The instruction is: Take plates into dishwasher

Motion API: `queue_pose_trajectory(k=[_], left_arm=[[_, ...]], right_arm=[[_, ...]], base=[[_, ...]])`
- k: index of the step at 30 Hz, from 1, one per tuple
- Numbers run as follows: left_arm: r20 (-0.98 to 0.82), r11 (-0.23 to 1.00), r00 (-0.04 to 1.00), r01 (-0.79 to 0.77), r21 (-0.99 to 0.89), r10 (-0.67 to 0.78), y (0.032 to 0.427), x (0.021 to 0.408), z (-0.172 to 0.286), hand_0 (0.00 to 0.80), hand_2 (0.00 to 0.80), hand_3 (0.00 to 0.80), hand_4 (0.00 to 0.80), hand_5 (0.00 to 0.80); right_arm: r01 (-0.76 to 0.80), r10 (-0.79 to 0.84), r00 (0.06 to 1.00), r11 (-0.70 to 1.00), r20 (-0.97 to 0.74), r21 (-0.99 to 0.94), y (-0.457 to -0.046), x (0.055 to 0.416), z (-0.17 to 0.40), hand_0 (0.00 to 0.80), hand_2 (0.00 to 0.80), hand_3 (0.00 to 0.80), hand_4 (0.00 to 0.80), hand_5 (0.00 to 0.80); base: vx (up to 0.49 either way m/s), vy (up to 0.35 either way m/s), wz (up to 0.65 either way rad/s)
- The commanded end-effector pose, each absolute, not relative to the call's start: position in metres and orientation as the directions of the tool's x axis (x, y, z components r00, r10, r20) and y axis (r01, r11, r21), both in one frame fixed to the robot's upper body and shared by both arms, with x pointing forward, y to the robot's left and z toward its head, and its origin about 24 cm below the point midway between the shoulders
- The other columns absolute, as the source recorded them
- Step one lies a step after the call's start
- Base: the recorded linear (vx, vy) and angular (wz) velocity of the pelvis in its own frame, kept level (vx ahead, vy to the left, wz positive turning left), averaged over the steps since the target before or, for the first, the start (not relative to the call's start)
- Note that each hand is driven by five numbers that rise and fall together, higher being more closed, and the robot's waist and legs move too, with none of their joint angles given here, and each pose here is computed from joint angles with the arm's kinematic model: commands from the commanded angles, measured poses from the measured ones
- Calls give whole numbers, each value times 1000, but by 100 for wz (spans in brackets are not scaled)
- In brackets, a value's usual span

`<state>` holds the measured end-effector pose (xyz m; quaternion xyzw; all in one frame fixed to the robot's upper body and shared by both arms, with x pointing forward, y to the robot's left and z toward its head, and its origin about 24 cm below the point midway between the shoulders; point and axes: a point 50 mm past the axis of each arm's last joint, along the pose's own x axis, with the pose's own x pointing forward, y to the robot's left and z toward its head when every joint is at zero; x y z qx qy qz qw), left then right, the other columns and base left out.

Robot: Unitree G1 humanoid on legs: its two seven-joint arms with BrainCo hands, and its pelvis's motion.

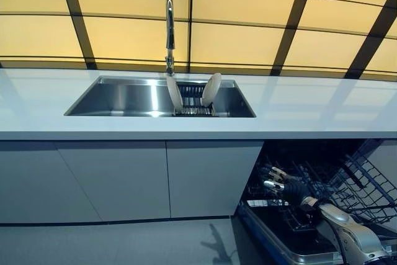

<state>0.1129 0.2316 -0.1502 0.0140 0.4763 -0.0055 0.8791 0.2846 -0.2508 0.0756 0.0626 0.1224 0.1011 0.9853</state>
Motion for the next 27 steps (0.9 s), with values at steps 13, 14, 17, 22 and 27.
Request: queue_pose_trajectory(k=[13,14,17,22,27], left_arm=[[-734,994,679,88,59,-17,236,147,-131,0,0,0,0,0],[-731,996,682,71,49,-13,238,149,-130,0,0,0,0,0],[-723,999,691,18,28,8,245,155,-125,0,0,0,0,0],[-738,997,674,54,59,7,247,153,-127,0,0,0,0,0],[-823,978,531,-64,199,202,258,128,-142,0,0,0,0,0]], right_arm=[[-171,179,979,981,-95,92,-261,293,104,0,0,0,0,0],[-175,185,977,979,-105,102,-264,288,99,0,0,0,0,0],[-157,173,978,978,-118,138,-271,279,87,0,0,0,0,0],[-135,154,982,977,-106,167,-270,283,85,0,0,0,0,0],[-118,137,982,982,-128,146,-250,298,79,0,0,0,0,0]], base=[[288,148,-27],[254,223,-41],[272,115,-40],[55,-11,-14],[68,33,-25]])
